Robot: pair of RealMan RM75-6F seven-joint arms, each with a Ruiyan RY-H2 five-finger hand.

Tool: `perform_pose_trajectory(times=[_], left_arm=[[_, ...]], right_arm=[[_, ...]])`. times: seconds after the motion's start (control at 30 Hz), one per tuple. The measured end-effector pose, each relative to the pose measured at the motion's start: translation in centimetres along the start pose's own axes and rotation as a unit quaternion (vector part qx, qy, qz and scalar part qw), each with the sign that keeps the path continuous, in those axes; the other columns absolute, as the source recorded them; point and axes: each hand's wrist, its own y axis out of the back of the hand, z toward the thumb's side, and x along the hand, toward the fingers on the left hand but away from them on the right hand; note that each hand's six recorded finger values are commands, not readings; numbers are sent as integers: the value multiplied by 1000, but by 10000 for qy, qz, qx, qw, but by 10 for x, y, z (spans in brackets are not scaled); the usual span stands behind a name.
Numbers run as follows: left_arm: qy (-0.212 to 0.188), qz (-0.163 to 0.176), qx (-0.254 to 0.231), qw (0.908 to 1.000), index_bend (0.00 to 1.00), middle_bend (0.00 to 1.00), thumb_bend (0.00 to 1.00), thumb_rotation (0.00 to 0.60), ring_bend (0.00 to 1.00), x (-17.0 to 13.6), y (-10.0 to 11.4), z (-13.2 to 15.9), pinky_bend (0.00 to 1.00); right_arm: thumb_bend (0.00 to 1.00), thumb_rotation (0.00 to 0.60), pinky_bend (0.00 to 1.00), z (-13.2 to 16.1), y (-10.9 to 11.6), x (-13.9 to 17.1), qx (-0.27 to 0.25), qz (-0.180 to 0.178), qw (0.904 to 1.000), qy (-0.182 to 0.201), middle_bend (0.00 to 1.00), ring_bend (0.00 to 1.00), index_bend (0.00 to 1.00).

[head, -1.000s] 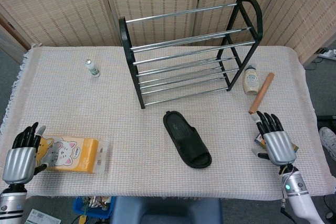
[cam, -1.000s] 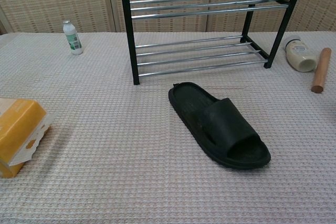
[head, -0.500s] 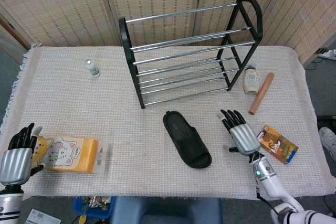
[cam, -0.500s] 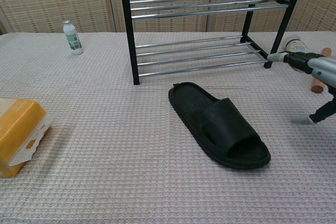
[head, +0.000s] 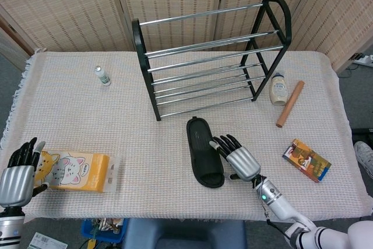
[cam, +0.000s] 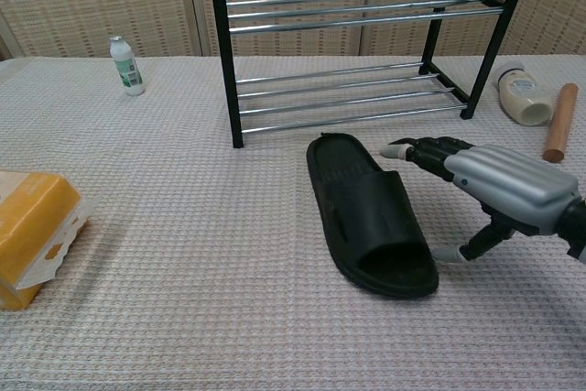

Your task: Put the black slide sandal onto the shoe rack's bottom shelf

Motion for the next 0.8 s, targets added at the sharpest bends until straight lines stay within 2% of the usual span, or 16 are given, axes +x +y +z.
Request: perform_pose_trajectory(times=[0.23,0.43,0.53,0.8], left_arm=[[32,33,1,10000,98,0,322,600,0,-2,2,-4,151],[38,63,-46,10000,98,0,323,600,0,-4,4,-5,151],[49,65,-45,10000,98,0,323,600,0,-5,4,-7,151],[57,41,-68,10000,98,0,323,600,0,-8,2,-8,151]], right_arm=[[0,600,0,40,-2,-12,-138,-43,9984,543,0,0,0],[0,600,0,68,7,-21,-394,-109,9949,927,0,0,0],[0,600,0,62,15,-21,-366,-142,9952,895,0,0,0],[0,600,0,13,43,-15,-177,22,9993,324,0,0,0]])
